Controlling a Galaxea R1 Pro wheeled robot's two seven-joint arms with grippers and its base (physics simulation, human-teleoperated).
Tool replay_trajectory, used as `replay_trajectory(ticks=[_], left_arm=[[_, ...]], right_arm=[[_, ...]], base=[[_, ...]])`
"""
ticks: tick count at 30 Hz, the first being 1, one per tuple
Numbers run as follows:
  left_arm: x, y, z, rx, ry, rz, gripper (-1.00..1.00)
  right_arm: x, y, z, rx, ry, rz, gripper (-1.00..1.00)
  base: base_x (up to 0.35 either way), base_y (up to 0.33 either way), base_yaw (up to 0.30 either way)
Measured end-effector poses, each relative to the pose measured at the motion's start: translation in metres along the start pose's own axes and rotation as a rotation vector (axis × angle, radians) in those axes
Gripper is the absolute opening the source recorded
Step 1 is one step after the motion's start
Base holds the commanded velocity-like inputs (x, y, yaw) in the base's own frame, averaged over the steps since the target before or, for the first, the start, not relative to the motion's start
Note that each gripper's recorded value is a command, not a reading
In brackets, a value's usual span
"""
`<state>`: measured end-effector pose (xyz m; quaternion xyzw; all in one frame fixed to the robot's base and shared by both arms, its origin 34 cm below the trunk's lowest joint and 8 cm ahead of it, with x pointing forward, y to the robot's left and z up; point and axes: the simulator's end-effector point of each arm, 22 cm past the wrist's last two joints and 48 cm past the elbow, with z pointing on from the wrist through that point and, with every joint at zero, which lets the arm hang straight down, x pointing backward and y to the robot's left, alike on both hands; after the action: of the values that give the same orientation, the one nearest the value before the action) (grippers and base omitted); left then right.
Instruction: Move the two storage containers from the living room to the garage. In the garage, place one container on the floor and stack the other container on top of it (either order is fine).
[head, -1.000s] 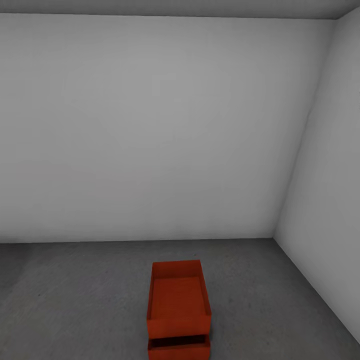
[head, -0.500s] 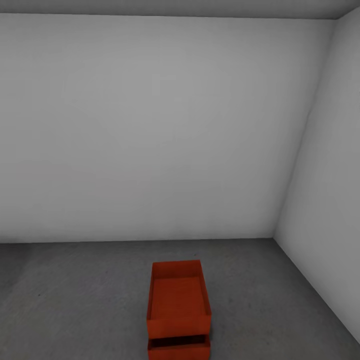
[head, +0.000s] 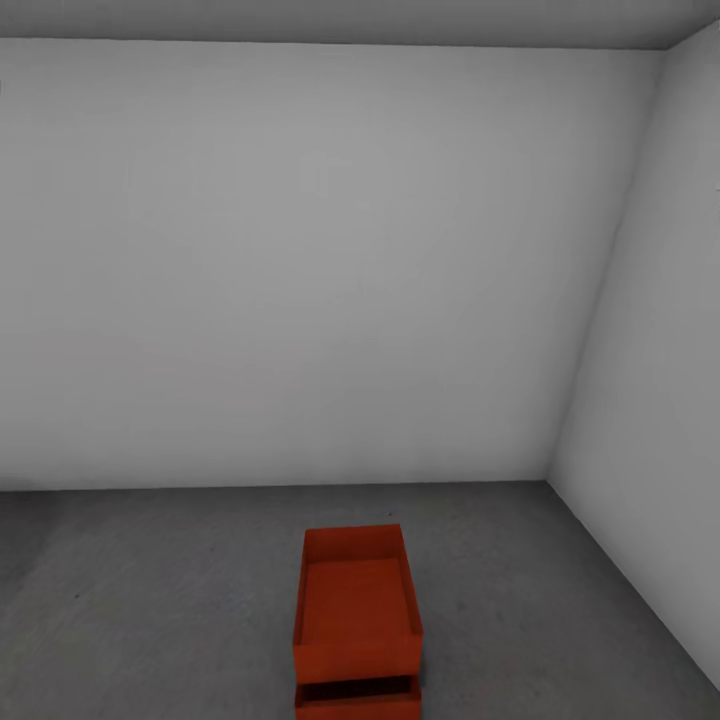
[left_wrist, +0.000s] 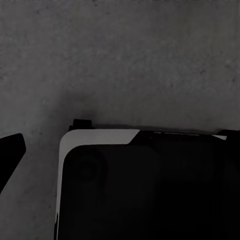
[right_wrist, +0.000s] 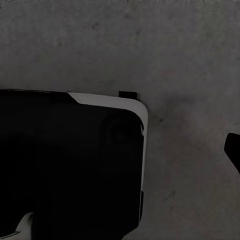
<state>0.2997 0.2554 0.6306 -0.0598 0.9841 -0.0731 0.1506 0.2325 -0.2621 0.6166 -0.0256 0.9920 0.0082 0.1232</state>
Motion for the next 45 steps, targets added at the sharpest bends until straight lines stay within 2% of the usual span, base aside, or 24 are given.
replay_trajectory(ticks=[11, 14, 19, 24, 30, 37, 45], left_arm=[[-0.001, -0.002, 0.0, 0.002, -0.004, -0.007, 1.0], [-0.004, 0.012, -0.002, -0.015, -0.007, 0.001, 1.0], [-0.004, 0.02, -0.003, -0.026, -0.007, 0.003, 1.0], [-0.002, 0.01, -0.002, -0.014, -0.005, -0.009, 1.0], [-0.004, 0.01, -0.002, -0.012, -0.007, 0.006, 1.0], [-0.008, 0.006, -0.002, -0.007, -0.019, -0.004, 1.0], [-0.013, 0.007, -0.003, -0.007, -0.031, 0.003, 1.0]], right_arm=[[0.0, -0.005, 0.0, 0.01, 0.001, 0.002, 1.0], [0.0, -0.005, 0.0, 0.01, 0.001, 0.001, 1.0], [0.0, -0.006, 0.0, 0.011, 0.001, -0.002, 1.0], [0.0, -0.005, 0.0, 0.01, 0.001, -0.002, 1.0], [-0.004, -0.001, 0.0, 0.001, -0.013, 0.002, 1.0], [-0.009, -0.001, 0.0, 0.0, -0.026, 0.008, 1.0], [-0.014, -0.001, -0.001, 0.0, -0.038, 0.006, 1.0]], base=[[0.0, 0.0, 0.0], [0.0, 0.0, 0.0], [0.0, 0.0, 0.0], [0.0, 0.0, 0.0], [0.0, 0.0, 0.0], [0.0, 0.0, 0.0], [0.0, 0.0, 0.0]])
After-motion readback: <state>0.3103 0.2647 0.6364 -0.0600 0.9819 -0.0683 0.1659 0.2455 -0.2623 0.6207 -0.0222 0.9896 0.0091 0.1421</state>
